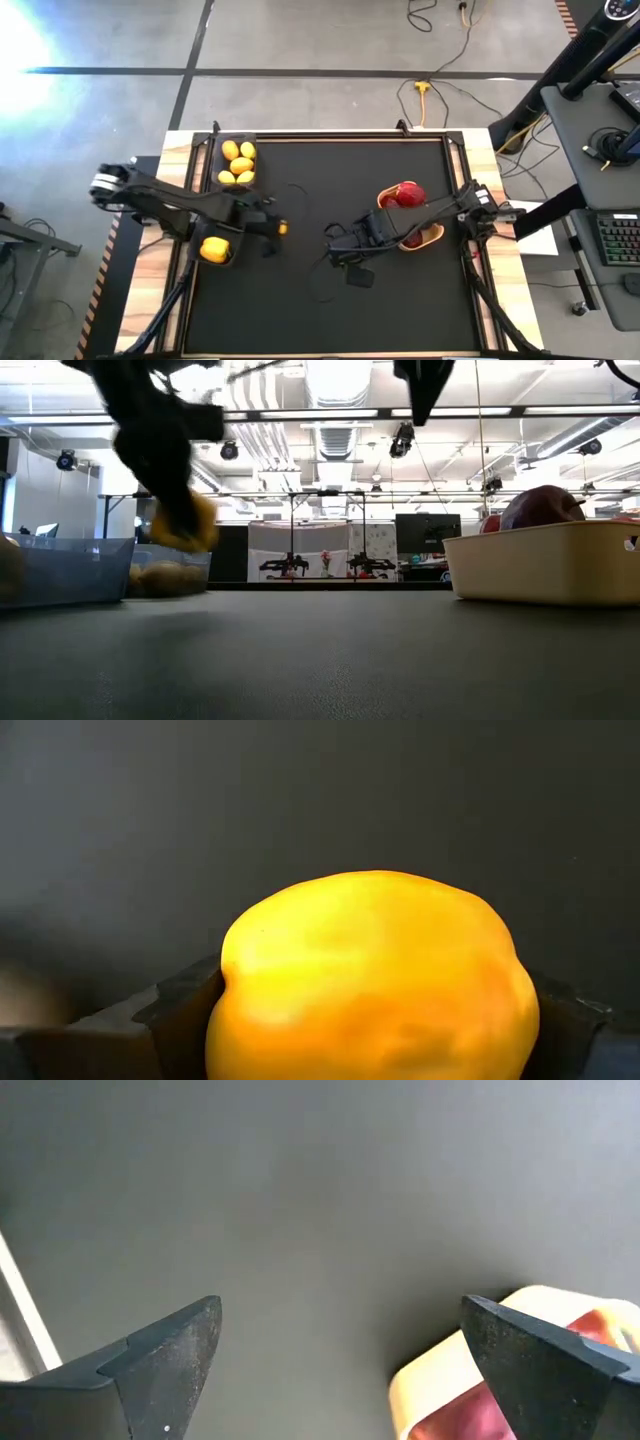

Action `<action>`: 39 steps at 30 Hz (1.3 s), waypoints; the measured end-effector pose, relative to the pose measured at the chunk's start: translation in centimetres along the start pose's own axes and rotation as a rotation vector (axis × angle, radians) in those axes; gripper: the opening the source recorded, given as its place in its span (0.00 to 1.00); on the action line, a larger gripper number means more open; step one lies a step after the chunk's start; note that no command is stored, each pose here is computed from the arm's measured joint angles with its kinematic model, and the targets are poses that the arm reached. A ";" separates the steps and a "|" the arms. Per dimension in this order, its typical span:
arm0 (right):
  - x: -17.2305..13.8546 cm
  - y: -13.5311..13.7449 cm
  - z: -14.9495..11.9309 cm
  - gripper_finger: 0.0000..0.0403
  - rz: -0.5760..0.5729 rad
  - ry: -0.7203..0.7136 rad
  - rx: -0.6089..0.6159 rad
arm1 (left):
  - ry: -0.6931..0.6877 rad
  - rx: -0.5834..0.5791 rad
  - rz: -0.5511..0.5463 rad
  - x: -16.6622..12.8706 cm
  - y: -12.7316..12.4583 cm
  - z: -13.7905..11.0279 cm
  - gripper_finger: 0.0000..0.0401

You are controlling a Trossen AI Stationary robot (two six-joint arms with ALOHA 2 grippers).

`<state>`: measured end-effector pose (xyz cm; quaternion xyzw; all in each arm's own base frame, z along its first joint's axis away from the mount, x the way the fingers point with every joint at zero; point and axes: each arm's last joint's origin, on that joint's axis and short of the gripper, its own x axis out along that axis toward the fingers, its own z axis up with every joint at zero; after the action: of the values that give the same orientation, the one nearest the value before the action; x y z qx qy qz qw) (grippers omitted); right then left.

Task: Sort produce into baskets
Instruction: Put the yellow bell pepper into the bottom black bin

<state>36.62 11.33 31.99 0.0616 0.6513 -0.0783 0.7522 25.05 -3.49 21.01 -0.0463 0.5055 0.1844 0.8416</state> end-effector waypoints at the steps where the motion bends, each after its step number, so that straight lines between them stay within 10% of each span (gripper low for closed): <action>1: 0.0 -0.2 0.2 0.99 -0.003 -0.008 -0.004 | 0.013 -0.030 0.022 -1.0 0.7 -0.5 0.83; 8: 0.0 -0.7 1.6 0.99 0.041 -0.106 -0.017 | 0.144 -0.402 0.189 -5.4 4.8 -5.4 0.83; 17: 0.0 -0.8 2.0 0.99 0.055 -0.136 0.005 | 0.166 -0.751 0.257 -4.3 6.1 -9.1 0.84; 39: -3.8 -1.8 0.5 0.99 0.130 -0.202 0.063 | 0.278 -0.711 0.361 -1.2 5.1 -8.9 0.93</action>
<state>36.20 9.59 35.84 0.1188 0.5640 -0.0557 0.8153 15.35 -1.46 18.24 -0.2687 0.5191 0.4839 0.6513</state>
